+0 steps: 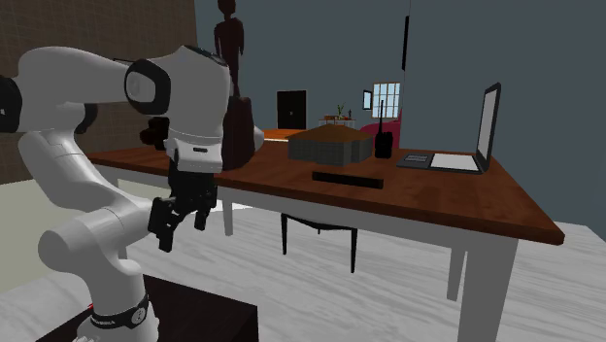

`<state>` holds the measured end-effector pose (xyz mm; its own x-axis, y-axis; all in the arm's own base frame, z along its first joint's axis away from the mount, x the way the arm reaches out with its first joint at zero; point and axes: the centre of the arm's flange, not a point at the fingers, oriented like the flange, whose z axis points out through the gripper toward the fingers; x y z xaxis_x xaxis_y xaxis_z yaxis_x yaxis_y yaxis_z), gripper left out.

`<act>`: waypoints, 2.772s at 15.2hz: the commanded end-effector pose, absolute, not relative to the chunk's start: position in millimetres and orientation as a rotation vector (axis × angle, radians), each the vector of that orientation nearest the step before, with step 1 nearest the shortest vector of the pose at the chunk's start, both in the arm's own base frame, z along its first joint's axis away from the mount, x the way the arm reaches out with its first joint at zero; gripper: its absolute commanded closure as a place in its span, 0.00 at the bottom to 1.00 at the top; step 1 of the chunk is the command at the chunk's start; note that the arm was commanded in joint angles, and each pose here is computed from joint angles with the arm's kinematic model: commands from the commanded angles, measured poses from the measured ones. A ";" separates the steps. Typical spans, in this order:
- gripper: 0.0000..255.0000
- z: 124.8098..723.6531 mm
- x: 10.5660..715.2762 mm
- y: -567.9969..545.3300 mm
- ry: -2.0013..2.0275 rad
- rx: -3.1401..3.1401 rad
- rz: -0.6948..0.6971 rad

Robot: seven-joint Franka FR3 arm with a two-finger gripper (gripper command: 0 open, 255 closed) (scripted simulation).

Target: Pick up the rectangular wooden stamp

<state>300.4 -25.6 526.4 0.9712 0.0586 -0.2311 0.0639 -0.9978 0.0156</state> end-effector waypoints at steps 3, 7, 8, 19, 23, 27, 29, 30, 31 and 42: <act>0.00 530.5 311.1 -3.0 0.078 3.100 -0.345; 0.00 539.2 333.2 41.8 0.041 3.106 -0.311; 0.00 541.4 338.9 53.0 0.031 3.108 -0.302; 0.00 568.4 404.5 173.0 -0.071 3.121 -0.207; 0.00 579.2 429.9 215.5 -0.108 3.124 -0.172; 0.00 590.6 456.0 257.5 -0.145 3.127 -0.138; 0.00 596.6 469.3 278.2 -0.164 3.128 -0.120; 0.00 599.6 476.1 288.5 -0.173 3.128 -0.111; 0.00 602.6 482.8 298.8 -0.182 3.128 -0.103; 0.00 583.8 510.8 340.1 -0.220 3.129 -0.067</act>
